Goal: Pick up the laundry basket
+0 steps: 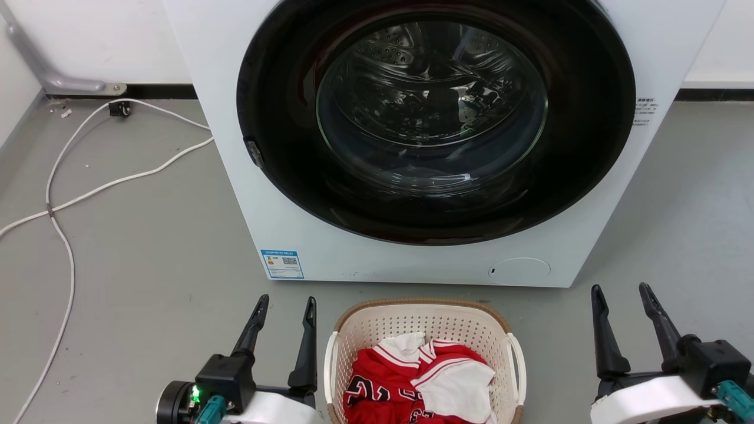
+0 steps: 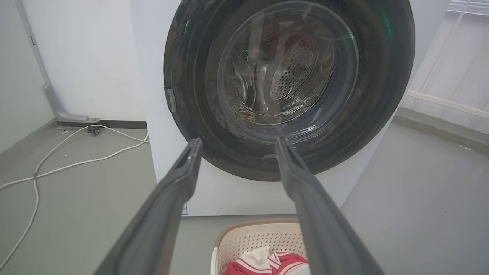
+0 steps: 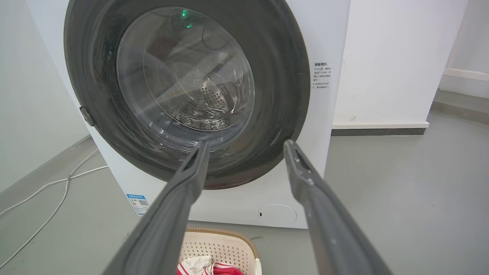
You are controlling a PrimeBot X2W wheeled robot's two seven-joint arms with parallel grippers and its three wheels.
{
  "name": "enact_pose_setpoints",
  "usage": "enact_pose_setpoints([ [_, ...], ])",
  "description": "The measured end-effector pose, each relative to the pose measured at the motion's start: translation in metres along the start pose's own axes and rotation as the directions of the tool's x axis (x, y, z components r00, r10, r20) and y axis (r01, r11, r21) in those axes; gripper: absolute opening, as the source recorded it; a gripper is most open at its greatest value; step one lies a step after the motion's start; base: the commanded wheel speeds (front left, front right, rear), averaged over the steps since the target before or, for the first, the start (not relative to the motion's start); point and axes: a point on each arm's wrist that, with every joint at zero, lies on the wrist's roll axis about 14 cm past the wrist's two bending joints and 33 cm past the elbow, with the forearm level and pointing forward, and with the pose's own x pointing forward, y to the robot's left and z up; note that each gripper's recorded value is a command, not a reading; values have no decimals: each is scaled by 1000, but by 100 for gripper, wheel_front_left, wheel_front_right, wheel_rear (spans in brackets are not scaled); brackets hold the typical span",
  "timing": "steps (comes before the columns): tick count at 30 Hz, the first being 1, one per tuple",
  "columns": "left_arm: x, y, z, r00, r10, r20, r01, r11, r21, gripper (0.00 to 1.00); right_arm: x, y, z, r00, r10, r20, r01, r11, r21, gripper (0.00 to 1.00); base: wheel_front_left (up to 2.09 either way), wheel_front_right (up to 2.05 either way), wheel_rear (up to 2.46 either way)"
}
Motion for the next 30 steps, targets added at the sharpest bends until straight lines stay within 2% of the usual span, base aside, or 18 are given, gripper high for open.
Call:
enact_pose_setpoints([
  [10,-6,5,-9,1000,20,-14,-20,1000,2,100,-4,-4,-10,1000,-7,-26,6,999,-36,100,0,0,0],
  [27,-9,-3,-16,999,-33,-18,34,994,103,100,-10,-3,-22,998,7,-55,-13,993,-115,100,0,0,0],
  [30,-10,-4,-16,999,-38,-19,39,994,105,100,-11,-5,-25,998,-2,-61,-4,995,-100,100,0,0,0],
])
